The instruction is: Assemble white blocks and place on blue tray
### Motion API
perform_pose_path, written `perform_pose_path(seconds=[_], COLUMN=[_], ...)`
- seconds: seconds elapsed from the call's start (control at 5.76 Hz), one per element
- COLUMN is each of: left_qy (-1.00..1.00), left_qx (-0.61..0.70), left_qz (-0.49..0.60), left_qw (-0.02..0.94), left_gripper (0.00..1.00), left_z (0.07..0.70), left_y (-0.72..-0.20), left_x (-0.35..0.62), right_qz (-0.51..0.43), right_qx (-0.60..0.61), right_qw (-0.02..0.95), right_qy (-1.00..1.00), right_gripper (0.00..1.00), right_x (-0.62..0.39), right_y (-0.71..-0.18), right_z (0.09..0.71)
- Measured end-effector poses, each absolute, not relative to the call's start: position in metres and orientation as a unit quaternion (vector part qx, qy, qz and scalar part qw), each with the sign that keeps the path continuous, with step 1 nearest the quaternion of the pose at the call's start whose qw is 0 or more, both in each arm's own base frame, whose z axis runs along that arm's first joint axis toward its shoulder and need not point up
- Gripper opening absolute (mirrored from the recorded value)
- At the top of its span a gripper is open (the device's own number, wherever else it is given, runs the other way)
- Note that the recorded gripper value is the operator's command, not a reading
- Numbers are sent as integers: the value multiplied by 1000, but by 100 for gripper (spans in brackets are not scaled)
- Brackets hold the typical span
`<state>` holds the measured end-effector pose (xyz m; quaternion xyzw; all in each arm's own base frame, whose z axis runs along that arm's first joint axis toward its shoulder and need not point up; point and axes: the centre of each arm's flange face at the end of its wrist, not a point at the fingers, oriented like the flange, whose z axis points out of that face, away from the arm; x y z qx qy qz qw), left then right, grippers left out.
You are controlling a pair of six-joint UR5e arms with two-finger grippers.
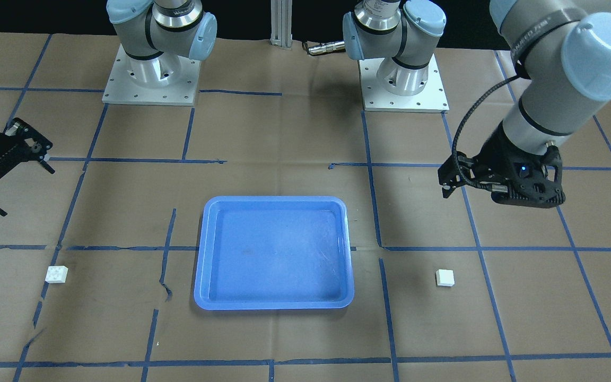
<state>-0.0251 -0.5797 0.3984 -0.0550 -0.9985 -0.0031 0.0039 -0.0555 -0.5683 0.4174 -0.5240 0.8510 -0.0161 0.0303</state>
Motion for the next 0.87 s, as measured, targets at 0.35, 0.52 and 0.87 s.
perform_pose_path(seconds=[0.35, 0.52, 0.87], left_qy=[-997, -997, -997], left_qx=[-72, -73, -74], left_qz=[-4, -2, -7], left_qw=[7, 6, 9], left_gripper=[99, 99, 97], left_z=[309, 265, 208], left_y=[-609, -613, -617], left_x=[10, 17, 20], right_qz=[-69, -98, -154], right_qx=[-657, -696, -737], right_qw=[69, 95, 149], right_qy=[748, 705, 641], right_gripper=[100, 100, 100], right_x=[-128, -157, -187], right_y=[-591, -599, -612], right_z=[360, 323, 243])
